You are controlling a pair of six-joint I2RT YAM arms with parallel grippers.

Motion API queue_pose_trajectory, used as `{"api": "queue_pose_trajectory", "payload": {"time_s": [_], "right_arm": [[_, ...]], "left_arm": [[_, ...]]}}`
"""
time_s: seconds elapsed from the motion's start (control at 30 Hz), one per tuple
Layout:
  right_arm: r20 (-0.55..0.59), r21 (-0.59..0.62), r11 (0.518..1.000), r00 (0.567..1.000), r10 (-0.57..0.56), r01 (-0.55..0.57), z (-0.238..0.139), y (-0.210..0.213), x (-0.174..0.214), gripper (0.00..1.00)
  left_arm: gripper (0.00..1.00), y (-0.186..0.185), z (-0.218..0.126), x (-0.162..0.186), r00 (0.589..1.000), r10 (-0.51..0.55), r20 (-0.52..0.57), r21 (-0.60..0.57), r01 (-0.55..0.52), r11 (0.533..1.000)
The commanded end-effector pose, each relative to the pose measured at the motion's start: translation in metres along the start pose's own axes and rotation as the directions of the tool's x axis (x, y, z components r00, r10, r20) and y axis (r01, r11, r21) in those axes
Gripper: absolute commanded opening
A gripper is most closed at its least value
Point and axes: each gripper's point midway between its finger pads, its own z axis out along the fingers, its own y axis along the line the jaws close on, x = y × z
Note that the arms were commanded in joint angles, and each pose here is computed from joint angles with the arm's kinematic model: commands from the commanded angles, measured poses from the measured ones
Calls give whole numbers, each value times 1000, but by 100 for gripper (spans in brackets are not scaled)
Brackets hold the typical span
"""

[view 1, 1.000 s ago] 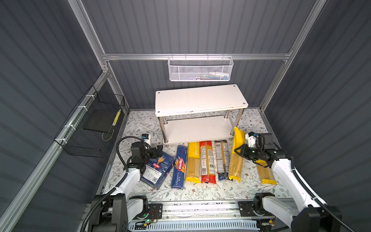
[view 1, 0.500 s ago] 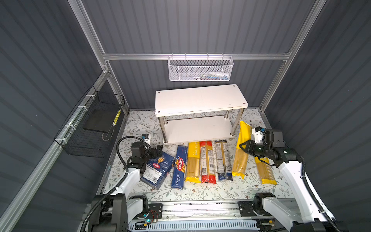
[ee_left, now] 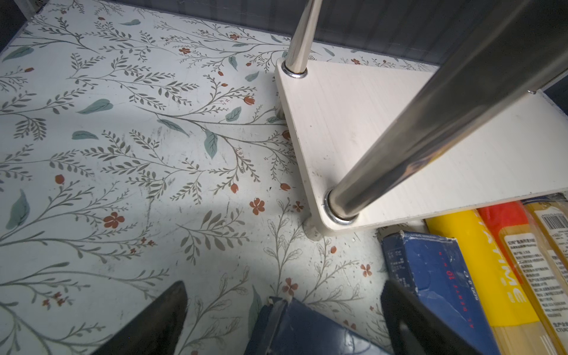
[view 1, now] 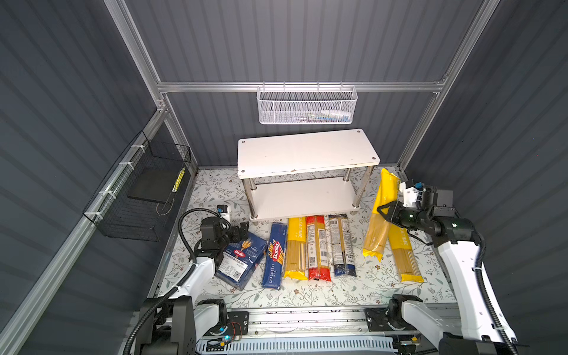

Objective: Place and organize the pasta boxes and bags onto the shelf
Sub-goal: 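Lift the yellow bag upright with the right gripper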

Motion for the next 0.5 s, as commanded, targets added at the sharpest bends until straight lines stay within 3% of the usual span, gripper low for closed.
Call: {"api": "queue_pose_trajectory", "payload": {"time_s": [0.0, 0.17, 0.47], "right_arm": [[127, -53, 993, 987, -99, 106, -26, 29, -38, 0], [135, -63, 989, 983, -127, 136, -40, 45, -58, 0], [175, -104, 979, 972, -158, 178, -48, 67, -89, 0]], "left_arm": [[99, 8, 0, -2, 999, 44, 10, -53, -44, 998], [99, 7, -2, -1, 999, 49, 17, -49, -48, 998], [99, -23, -8, -25, 998, 35, 46, 107, -40, 993]]}}
